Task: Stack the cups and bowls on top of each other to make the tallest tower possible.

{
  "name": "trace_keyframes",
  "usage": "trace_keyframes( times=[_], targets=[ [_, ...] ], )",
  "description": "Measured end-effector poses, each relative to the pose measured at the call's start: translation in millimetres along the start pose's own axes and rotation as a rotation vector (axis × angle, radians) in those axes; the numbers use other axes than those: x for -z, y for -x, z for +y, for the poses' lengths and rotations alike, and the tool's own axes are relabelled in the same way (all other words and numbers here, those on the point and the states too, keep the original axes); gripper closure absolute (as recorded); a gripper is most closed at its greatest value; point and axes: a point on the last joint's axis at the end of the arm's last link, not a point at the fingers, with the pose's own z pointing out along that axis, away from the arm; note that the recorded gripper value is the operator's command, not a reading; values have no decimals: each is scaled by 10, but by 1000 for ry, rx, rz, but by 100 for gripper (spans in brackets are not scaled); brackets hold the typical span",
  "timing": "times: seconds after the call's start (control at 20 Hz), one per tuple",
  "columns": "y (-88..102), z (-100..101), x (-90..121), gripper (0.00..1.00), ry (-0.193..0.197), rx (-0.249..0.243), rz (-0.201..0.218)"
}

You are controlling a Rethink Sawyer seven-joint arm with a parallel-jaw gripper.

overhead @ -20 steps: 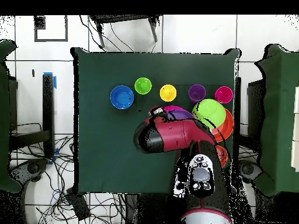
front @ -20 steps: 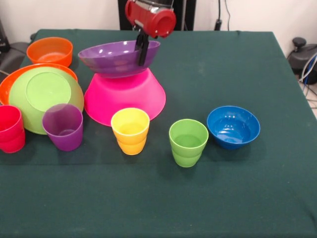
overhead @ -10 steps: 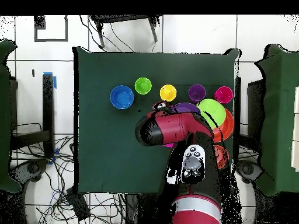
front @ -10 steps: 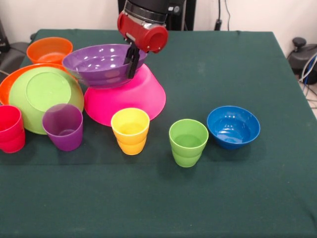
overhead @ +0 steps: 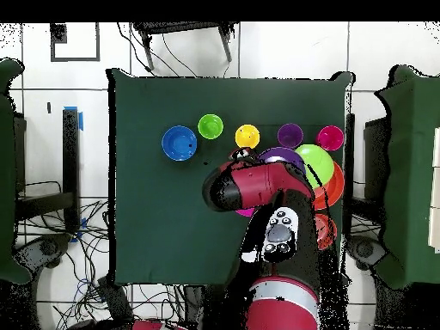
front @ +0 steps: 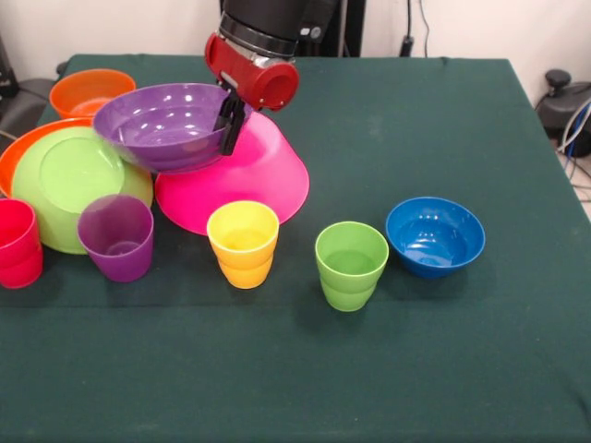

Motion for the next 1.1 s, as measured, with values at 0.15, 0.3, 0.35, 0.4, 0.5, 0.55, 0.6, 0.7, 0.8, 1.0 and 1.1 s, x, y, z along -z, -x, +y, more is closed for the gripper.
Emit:
trace_keyframes(
  times=[0.15, 0.3, 0.35, 0.4, 0.5, 0.55, 0.6, 0.7, 0.8, 1.0, 1.1],
  targets=[
    [-12, -1, -16, 100, -5, 7, -4],
    [-29, 3, -12, 100, -7, 12, -7],
    [-35, 4, -11, 100, -7, 13, -7],
    [-37, 6, -11, 100, -7, 14, -7],
    [-44, 8, -16, 100, -9, 13, -7],
    [-62, 18, -28, 100, -11, 12, -7],
    [-68, 22, -32, 100, -12, 11, -6],
    [-87, 31, -41, 100, -15, 8, -5],
    [-107, 39, -44, 100, -17, 5, -4],
    [-119, 40, -39, 100, -23, 4, -8],
    [-107, 38, -37, 100, -24, 0, -10]
  ],
)
